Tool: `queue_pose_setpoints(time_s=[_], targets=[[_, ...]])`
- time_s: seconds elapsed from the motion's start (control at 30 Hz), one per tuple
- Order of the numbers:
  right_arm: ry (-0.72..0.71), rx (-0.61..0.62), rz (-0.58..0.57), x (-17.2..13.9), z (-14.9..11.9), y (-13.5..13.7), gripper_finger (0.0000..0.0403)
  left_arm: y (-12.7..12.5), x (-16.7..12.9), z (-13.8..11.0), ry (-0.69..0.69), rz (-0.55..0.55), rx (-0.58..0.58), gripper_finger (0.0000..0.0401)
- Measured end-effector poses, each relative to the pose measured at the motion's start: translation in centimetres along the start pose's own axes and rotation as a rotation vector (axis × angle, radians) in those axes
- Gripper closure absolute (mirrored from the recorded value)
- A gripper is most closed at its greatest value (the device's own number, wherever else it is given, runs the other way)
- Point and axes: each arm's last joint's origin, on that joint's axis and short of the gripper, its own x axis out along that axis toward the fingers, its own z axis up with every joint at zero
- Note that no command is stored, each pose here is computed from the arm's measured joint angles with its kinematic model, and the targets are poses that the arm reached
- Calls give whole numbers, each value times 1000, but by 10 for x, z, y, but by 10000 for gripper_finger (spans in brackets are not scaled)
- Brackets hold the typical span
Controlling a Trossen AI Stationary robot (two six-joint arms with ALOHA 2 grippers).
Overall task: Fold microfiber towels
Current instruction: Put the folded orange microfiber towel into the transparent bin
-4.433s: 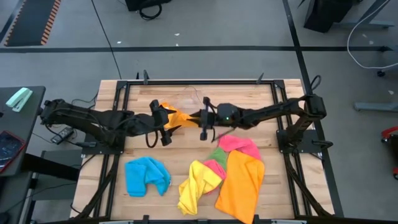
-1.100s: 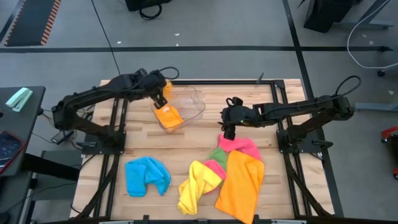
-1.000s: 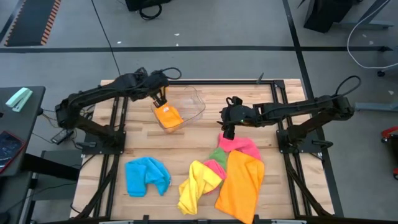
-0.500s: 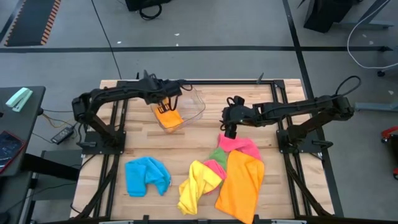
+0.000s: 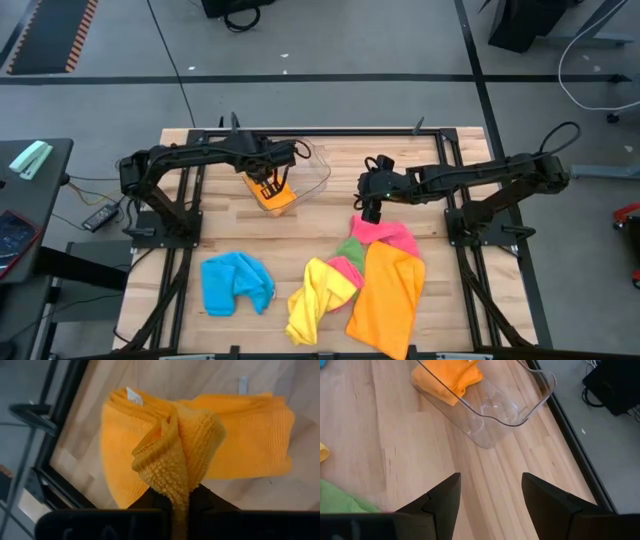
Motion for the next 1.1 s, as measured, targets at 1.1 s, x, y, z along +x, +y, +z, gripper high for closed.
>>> queue_pose_setpoints(time_s=[1.1], targets=[[-9,6,5,0,1,0,185,-10,-51,14,-128,-85,-62,365]])
